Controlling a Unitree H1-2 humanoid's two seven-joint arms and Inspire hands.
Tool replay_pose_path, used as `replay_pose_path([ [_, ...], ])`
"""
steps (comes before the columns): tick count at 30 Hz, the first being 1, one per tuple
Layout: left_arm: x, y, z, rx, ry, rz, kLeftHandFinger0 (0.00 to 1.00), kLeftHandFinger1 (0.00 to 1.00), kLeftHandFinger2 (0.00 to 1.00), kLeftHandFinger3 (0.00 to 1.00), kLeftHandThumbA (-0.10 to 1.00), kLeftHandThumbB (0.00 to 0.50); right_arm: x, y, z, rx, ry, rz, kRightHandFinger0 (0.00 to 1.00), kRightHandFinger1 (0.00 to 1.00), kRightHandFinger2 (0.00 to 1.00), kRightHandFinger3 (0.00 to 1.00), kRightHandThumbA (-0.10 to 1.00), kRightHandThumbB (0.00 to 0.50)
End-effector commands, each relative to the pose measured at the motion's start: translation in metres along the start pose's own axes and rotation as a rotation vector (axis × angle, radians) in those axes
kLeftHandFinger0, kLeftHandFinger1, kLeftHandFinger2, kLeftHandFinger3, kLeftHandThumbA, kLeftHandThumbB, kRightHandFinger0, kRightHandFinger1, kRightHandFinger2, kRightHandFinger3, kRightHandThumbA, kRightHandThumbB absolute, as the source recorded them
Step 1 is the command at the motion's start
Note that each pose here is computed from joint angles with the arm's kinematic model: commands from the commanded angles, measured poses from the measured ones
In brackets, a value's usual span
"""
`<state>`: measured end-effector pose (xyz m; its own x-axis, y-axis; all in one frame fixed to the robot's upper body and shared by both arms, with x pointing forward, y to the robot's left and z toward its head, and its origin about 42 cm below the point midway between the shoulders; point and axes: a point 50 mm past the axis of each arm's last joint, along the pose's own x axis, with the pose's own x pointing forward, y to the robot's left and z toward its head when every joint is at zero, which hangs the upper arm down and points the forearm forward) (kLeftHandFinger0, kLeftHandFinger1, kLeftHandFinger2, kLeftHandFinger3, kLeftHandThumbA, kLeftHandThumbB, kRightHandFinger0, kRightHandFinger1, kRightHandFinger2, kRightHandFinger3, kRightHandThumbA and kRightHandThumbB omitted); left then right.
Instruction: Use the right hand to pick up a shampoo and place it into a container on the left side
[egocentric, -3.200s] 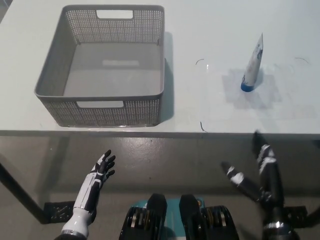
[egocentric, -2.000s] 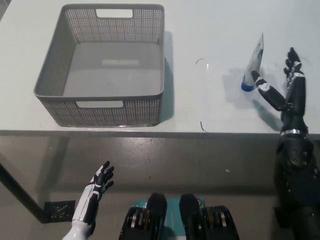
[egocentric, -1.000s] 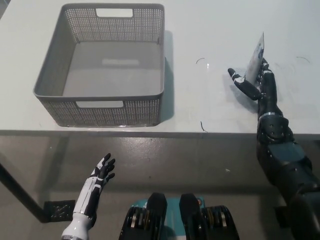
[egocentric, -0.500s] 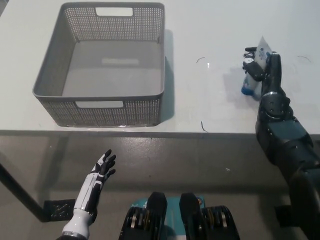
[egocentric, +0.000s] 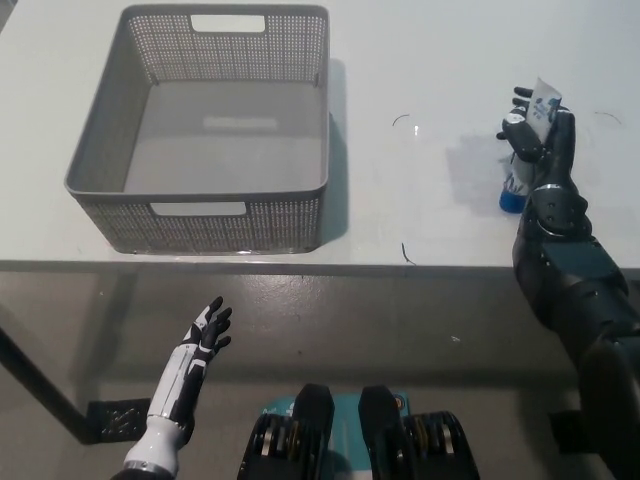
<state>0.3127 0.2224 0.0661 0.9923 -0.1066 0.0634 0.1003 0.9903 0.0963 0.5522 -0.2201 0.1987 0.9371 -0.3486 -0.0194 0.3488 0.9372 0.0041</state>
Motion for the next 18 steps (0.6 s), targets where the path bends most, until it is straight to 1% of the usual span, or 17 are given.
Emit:
replay_pose_path([
  [1, 0.01, 0.002, 0.012, -0.006, -0.06, -0.012, 1.0, 1.0, 1.0, 1.0, 0.96, 0.025, 0.015, 0.009, 0.052, 0.078, -0.107, -0.022, 0.02, 0.36, 0.73, 0.7, -0.1, 0.138],
  [2, 0.011, 0.002, 0.012, -0.006, -0.058, -0.012, 1.0, 1.0, 1.0, 1.0, 0.96, 0.024, 0.015, 0.015, 0.063, 0.085, -0.153, -0.007, 0.02, 0.36, 0.74, 0.73, -0.1, 0.149],
  [4, 0.013, 0.002, 0.014, -0.005, -0.06, -0.012, 1.0, 1.0, 1.0, 1.0, 0.96, 0.023, 0.015, 0.022, 0.076, 0.102, -0.188, 0.005, 0.02, 0.35, 0.72, 0.72, -0.1, 0.149],
  [5, 0.013, 0.002, 0.014, -0.013, -0.055, -0.012, 1.0, 1.0, 1.0, 1.0, 0.96, 0.026, 0.015, 0.031, 0.09, 0.107, -0.229, 0.024, 0.01, 0.34, 0.7, 0.72, -0.1, 0.163],
  [7, 0.013, 0.002, 0.014, -0.012, -0.054, -0.013, 1.0, 1.0, 1.0, 1.0, 0.96, 0.03, 0.013, 0.036, 0.098, 0.121, -0.26, 0.046, 0.0, 0.31, 0.68, 0.72, -0.1, 0.164],
  [8, 0.013, 0.001, 0.013, -0.01, -0.057, -0.014, 1.0, 1.0, 1.0, 1.0, 0.96, 0.029, 0.011, 0.042, 0.106, 0.142, -0.284, 0.066, 0.0, 0.29, 0.67, 0.71, -0.1, 0.161],
  [11, 0.012, 0.001, 0.013, -0.01, -0.066, -0.015, 1.0, 1.0, 1.0, 1.0, 0.95, 0.023, 0.001, 0.064, 0.133, 0.168, -0.386, 0.113, 0.0, 0.24, 0.64, 0.69, -0.1, 0.138],
  [13, 0.012, 0.002, 0.013, -0.01, -0.065, -0.014, 1.0, 1.0, 1.0, 1.0, 0.94, 0.024, -0.007, 0.077, 0.145, 0.177, -0.427, 0.136, 0.0, 0.2, 0.62, 0.69, -0.1, 0.143],
  [15, 0.013, 0.002, 0.013, -0.01, -0.065, -0.017, 1.0, 1.0, 1.0, 1.0, 0.94, 0.029, -0.015, 0.09, 0.159, 0.181, -0.457, 0.156, 0.0, 0.2, 0.62, 0.71, -0.1, 0.162],
  [16, 0.014, 0.002, 0.015, -0.006, -0.067, -0.021, 1.0, 1.0, 1.0, 1.0, 0.94, 0.032, -0.022, 0.099, 0.169, 0.158, -0.508, 0.16, 0.2, 0.22, 0.61, 0.67, -0.1, 0.168],
  [17, 0.015, 0.002, 0.015, -0.005, -0.067, -0.022, 1.0, 1.0, 1.0, 1.0, 0.94, 0.035, -0.025, 0.103, 0.173, 0.163, -0.529, 0.165, 0.14, 0.17, 0.6, 0.64, -0.1, 0.17],
  [18, 0.015, 0.002, 0.015, -0.005, -0.067, -0.022, 1.0, 1.0, 1.0, 1.0, 0.94, 0.036, -0.026, 0.103, 0.174, 0.165, -0.533, 0.166, 0.11, 0.15, 0.6, 0.63, -0.1, 0.171],
])
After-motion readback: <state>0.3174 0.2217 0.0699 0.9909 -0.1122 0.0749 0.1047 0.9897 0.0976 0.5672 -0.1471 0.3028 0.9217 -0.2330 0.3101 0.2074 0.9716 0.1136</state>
